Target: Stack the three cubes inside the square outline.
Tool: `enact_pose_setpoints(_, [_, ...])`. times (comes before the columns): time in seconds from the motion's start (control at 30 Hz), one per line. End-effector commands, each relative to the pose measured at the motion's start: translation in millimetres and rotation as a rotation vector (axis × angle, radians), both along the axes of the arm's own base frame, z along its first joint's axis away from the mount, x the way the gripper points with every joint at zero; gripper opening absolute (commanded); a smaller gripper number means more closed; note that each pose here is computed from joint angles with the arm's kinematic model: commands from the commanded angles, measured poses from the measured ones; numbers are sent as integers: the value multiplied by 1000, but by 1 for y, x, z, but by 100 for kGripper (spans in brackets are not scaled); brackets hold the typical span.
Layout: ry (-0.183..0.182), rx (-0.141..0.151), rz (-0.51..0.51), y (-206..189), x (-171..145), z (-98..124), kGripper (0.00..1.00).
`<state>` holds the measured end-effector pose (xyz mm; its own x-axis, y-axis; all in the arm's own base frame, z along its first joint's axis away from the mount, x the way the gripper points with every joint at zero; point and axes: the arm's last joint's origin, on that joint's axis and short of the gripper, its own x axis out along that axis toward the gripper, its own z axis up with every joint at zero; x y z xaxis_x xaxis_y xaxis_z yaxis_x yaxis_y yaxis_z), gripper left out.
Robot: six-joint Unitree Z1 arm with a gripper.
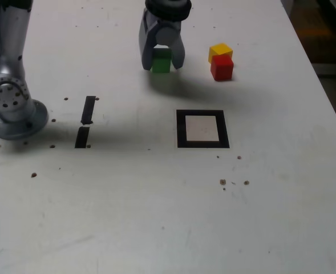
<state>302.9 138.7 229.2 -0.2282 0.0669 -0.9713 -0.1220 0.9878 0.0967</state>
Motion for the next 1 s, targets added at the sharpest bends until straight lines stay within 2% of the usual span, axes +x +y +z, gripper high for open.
enact_pose_setpoints(0.0, [-1,-1,1,0,-1,-2,28])
enact_pose_setpoints(0.1, [2,-3,1,0,-1,-4,38])
enact_pose_setpoints(0.3, [10,-8,2,0,-2,-9,70])
enact_pose_setpoints(0.57, [11,-16,7,-1,-4,-2,96])
enact_pose_setpoints(0.63, [10,-15,10,-1,-4,5,99])
enact_pose_setpoints(0.7, [-8,-4,11,-2,-3,17,100])
enact_pose_setpoints(0.87, [-96,38,-7,-11,20,59,100])
enact_pose_setpoints(0.97, [-125,42,-16,-16,38,77,99])
